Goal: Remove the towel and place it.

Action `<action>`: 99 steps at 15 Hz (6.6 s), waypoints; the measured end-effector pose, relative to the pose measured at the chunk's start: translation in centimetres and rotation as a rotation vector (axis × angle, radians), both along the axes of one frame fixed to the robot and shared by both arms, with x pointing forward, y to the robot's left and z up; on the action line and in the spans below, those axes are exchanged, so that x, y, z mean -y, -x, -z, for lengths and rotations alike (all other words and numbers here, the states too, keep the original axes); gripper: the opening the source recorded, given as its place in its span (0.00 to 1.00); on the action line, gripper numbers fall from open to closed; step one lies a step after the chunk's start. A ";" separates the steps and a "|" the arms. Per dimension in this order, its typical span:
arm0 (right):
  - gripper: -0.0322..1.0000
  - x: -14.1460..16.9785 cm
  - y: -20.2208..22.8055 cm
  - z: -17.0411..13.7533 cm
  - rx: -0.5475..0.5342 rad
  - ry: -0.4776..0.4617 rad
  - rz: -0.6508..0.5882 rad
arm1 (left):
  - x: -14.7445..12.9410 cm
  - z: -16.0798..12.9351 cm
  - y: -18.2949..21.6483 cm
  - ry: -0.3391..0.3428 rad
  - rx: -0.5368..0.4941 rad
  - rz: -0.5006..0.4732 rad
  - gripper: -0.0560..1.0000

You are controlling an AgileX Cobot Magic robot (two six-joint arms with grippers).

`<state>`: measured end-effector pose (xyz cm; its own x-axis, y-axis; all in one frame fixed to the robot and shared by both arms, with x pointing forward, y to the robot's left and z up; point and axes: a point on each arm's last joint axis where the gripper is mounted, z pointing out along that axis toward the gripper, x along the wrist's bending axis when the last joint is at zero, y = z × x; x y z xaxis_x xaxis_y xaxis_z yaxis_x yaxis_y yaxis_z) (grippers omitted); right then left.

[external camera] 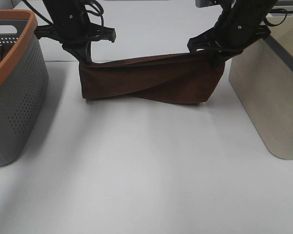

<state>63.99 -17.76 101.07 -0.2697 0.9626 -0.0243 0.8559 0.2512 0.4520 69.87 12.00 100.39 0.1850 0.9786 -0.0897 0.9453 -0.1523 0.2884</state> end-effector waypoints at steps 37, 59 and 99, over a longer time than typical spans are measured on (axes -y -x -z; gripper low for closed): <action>0.72 0.8 6.9 7.2 -0.524 0.003 -0.040 | 2.6 8.8 10.4 -0.043 -0.463 0.202 0.73; 0.72 6.6 25.1 -13.1 0.054 -0.117 -0.104 | -9.6 -20.1 30.2 0.129 0.404 0.180 0.80; 0.72 11.5 39.2 -4.3 0.523 -0.073 0.078 | -17.5 -4.9 45.6 0.021 0.761 -0.075 0.80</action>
<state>24.77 -29.25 105.34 -0.1673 0.9835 -0.0685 0.5265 0.1478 0.8372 24.29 29.47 105.28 0.1365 0.9905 0.0167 0.4927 -0.0825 0.8663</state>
